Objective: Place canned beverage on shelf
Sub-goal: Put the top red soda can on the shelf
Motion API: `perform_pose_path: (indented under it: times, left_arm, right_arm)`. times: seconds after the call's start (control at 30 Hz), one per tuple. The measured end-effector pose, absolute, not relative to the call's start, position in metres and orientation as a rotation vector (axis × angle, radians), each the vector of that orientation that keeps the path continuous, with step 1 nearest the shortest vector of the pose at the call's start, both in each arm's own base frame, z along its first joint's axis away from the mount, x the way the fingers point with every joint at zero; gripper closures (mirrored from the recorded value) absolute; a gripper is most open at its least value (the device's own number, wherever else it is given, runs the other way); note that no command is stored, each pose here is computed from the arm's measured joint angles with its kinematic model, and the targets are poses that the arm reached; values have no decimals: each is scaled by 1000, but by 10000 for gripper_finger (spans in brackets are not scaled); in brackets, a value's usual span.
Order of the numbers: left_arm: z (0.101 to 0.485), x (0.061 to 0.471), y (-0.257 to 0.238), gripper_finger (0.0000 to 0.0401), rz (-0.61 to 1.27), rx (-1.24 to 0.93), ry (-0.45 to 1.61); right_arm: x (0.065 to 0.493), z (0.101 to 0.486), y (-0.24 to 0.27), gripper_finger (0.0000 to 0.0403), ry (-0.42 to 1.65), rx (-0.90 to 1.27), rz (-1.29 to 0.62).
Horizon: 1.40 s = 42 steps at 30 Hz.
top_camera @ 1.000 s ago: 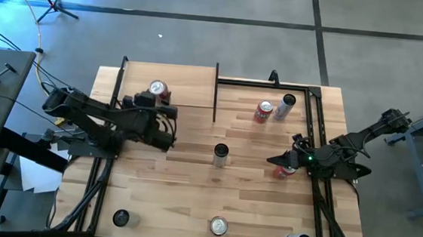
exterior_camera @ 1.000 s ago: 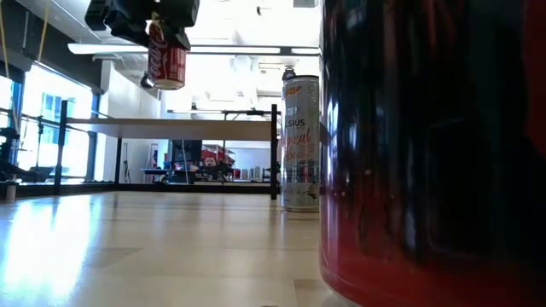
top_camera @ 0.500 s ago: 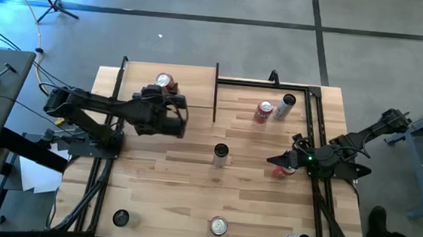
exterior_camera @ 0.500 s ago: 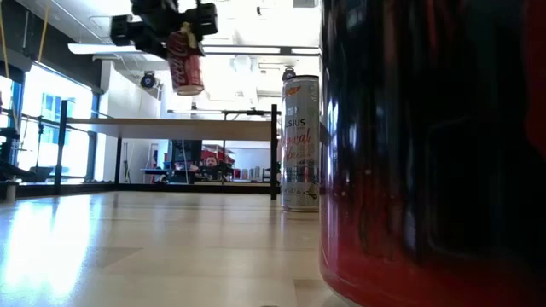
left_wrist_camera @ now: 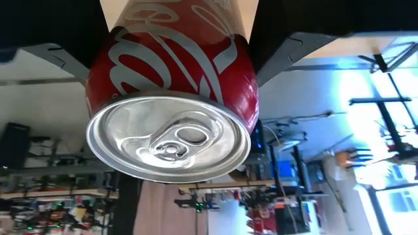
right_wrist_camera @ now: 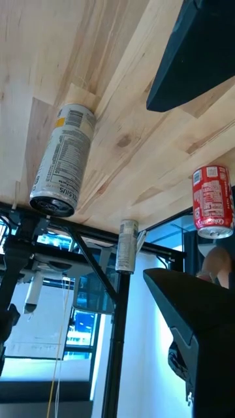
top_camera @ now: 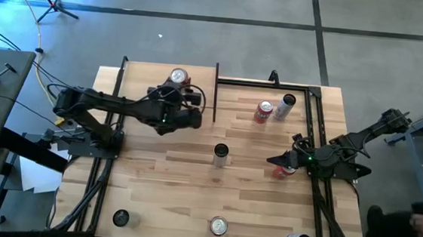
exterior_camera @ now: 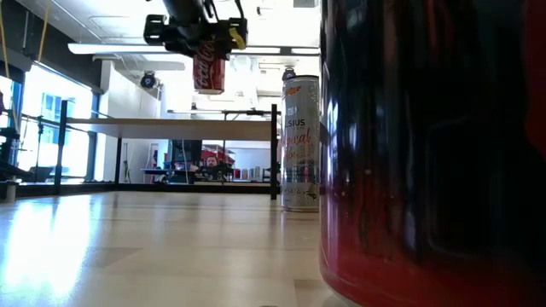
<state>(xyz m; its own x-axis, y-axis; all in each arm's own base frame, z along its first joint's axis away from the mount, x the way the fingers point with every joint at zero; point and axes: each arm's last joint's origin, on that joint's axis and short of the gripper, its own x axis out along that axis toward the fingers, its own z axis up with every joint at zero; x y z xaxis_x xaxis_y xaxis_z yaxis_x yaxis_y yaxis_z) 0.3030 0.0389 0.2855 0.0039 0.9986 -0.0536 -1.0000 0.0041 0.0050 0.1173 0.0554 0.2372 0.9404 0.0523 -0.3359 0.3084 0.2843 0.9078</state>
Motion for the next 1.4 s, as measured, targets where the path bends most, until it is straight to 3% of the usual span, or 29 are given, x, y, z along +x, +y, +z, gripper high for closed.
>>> perform_pose_path:
  times: [0.37, 0.83, 1.4]
  left_arm:
    - [278, 302, 68, 148, 1581, -195, 91]
    - [268, 277, 96, 148, 1688, -243, 230]
    - [272, 247, 106, 148, 1821, -285, 215]
  right_arm:
    - [117, 237, 55, 3, 331, 1275, -179]
    - [117, 237, 55, 3, 332, 1274, -179]
    - [117, 237, 55, 3, 332, 1275, -179]
